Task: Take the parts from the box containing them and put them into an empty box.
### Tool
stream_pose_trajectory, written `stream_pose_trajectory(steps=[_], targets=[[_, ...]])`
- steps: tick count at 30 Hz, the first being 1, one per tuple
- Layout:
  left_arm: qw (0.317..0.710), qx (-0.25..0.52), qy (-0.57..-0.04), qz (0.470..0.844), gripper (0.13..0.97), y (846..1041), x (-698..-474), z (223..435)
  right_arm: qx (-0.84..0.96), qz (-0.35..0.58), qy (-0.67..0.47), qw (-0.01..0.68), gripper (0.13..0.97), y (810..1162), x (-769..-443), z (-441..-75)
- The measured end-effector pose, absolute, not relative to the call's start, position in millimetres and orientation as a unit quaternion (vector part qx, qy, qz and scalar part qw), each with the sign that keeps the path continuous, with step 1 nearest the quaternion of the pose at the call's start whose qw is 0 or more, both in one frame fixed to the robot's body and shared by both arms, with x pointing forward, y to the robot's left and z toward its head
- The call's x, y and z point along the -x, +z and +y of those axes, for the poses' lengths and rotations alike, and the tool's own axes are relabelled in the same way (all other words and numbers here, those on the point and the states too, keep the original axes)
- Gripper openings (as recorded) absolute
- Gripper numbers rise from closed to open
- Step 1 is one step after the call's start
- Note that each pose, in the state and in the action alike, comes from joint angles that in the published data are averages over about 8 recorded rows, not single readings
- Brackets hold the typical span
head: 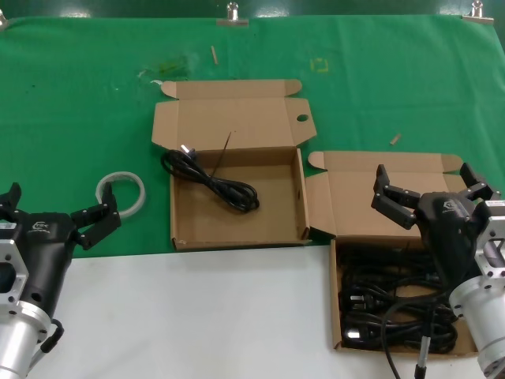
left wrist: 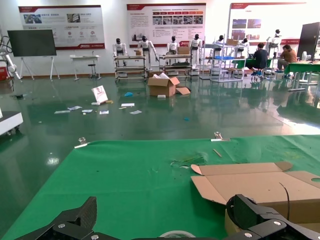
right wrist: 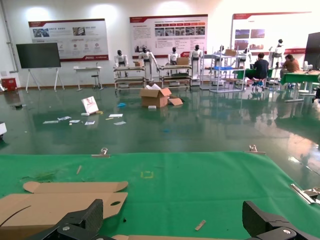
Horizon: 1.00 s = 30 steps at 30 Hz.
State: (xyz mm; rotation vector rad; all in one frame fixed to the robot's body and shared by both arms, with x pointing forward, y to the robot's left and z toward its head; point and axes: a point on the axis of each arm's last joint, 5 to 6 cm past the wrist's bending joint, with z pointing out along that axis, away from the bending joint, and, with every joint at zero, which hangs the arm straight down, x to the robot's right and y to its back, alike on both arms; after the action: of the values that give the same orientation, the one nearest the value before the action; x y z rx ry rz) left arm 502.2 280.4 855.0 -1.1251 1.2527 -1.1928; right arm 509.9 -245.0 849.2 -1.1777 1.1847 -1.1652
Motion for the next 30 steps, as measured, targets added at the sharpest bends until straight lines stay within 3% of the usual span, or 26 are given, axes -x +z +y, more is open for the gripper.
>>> stream_pose_trajectory(steps=[30], targets=[[0.513,0.468,-0.496,0.521,0.965,855.0,-502.2,280.4,0.492,0.495,-0.487,0.525,0.966,849.2,-509.9,-245.0]])
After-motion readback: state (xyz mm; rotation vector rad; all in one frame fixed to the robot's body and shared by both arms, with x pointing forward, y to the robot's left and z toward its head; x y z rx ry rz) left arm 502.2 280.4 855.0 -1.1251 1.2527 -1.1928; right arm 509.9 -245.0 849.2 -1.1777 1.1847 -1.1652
